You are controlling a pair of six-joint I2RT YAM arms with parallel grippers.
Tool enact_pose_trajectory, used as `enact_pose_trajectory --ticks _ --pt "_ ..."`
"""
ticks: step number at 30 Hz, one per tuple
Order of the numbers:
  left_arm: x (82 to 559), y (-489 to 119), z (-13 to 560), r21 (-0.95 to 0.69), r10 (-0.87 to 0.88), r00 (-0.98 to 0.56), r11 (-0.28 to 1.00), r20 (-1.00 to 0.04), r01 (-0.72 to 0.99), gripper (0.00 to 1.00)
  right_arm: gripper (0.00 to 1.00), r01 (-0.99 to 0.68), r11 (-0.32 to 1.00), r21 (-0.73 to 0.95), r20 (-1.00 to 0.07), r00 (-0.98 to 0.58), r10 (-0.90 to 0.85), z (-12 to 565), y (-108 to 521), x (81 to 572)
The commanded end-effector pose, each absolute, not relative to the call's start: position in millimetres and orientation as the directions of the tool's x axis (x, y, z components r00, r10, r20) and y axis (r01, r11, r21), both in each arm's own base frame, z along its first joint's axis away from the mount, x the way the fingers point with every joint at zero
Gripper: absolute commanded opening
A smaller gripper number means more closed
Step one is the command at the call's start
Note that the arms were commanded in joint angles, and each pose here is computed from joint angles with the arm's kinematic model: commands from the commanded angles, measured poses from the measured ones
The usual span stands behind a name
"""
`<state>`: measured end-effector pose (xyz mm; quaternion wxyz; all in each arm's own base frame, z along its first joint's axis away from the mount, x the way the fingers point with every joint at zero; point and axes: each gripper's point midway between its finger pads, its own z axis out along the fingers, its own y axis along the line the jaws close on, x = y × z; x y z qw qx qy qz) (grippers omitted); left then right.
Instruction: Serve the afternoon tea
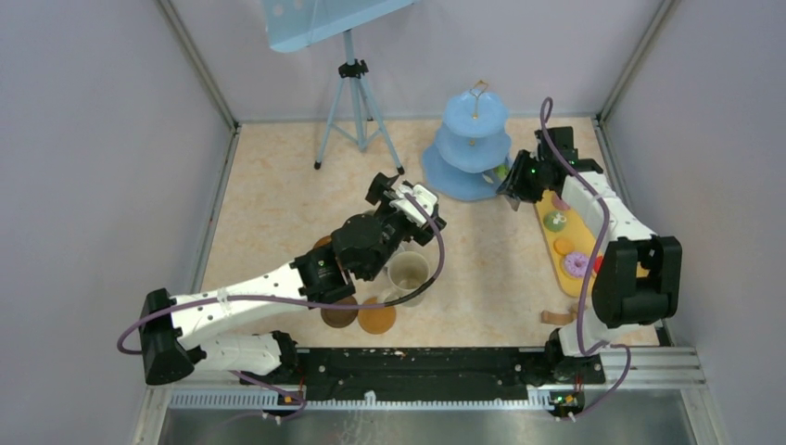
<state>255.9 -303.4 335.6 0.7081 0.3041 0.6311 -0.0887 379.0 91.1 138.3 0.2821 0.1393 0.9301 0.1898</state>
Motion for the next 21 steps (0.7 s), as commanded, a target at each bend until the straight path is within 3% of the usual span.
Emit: enact_pose_trajectory --ticks 1,16,21 --pt "254.8 -297.2 367.0 0.268 0.176 0.226 0.828 -0.958 0.492 0.99 0.20 0.099 0.905 0.413 -0.557 -0.759 0.337 161.6 97.9 408.8" --pt "254.1 -291.9 372.1 0.275 0.175 0.242 0.833 -0.954 0.480 0.99 0.25 0.133 0.942 0.310 -0.528 -0.800 0.286 140.1 95.5 405.3" --pt "253.8 -293.0 371.7 0.275 0.174 0.243 0.831 -0.954 0.484 0.99 0.31 0.124 0.948 0.292 -0.539 -0.798 0.270 134.8 93.1 410.7"
